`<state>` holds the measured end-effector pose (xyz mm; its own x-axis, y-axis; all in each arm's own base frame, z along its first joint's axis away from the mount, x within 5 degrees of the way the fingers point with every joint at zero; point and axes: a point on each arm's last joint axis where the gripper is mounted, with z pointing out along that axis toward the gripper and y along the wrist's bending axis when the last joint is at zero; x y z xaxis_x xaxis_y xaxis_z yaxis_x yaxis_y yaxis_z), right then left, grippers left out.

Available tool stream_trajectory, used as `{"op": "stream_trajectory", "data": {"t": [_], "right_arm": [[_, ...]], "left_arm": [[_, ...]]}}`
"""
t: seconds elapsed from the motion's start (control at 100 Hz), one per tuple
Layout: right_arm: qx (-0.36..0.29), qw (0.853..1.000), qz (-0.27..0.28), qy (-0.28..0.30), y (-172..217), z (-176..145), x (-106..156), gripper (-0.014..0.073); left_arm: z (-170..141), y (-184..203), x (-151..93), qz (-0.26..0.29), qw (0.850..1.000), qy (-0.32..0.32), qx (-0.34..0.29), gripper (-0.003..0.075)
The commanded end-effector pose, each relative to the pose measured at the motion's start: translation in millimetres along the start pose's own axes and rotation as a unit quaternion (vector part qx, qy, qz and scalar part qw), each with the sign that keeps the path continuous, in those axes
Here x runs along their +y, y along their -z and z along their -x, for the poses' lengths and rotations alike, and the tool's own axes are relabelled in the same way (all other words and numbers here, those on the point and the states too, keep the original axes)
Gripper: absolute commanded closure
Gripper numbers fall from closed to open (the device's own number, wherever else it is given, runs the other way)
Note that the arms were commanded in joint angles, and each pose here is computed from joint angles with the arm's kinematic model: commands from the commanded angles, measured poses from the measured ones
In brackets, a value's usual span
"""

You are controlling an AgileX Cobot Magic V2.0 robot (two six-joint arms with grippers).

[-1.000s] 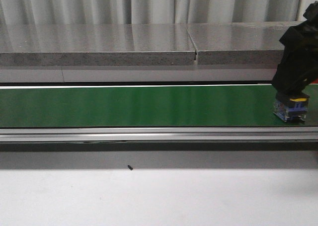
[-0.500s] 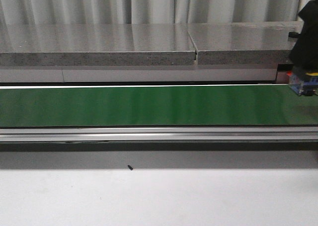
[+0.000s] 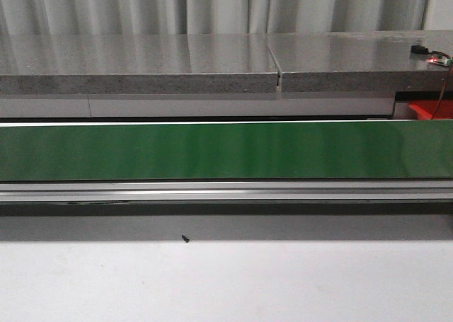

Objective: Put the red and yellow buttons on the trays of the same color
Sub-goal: 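Lift the yellow button off the belt toward the yellow tray, then lower the yellow button into the yellow tray and open the right gripper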

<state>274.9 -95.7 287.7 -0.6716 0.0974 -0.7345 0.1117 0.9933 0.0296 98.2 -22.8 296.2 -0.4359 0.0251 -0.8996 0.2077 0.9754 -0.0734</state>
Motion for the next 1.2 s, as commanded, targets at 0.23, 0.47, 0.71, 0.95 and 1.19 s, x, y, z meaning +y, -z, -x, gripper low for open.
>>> {"op": "stream_trajectory", "data": {"t": [0.23,0.47,0.71,0.95,1.19], "right_arm": [[-0.081,0.988,-0.08,-0.104,18.1,10.0,-51.0,0.0599],[-0.061,0.98,-0.102,-0.159,-3.4,-3.5,-79.0,0.0599],[-0.019,0.978,-0.103,-0.179,-35.4,-19.7,-91.2,0.0599],[0.015,0.975,-0.106,-0.193,-63.1,-35.6,-99.6,0.0599],[0.013,0.973,-0.119,-0.196,-70.5,-39.1,-104.2,0.0599]], "left_arm": [[13.7,3.9,-1.0,-0.002,0.999,0.004,-0.045,0.0739],[13.7,3.9,-1.0,-0.002,0.999,0.004,-0.045,0.0739],[13.7,3.9,-1.0,-0.002,0.999,0.004,-0.045,0.0739],[13.7,3.9,-1.0,-0.002,0.999,0.004,-0.045,0.0739],[13.7,3.9,-1.0,-0.002,0.999,0.004,-0.045,0.0739]]}}
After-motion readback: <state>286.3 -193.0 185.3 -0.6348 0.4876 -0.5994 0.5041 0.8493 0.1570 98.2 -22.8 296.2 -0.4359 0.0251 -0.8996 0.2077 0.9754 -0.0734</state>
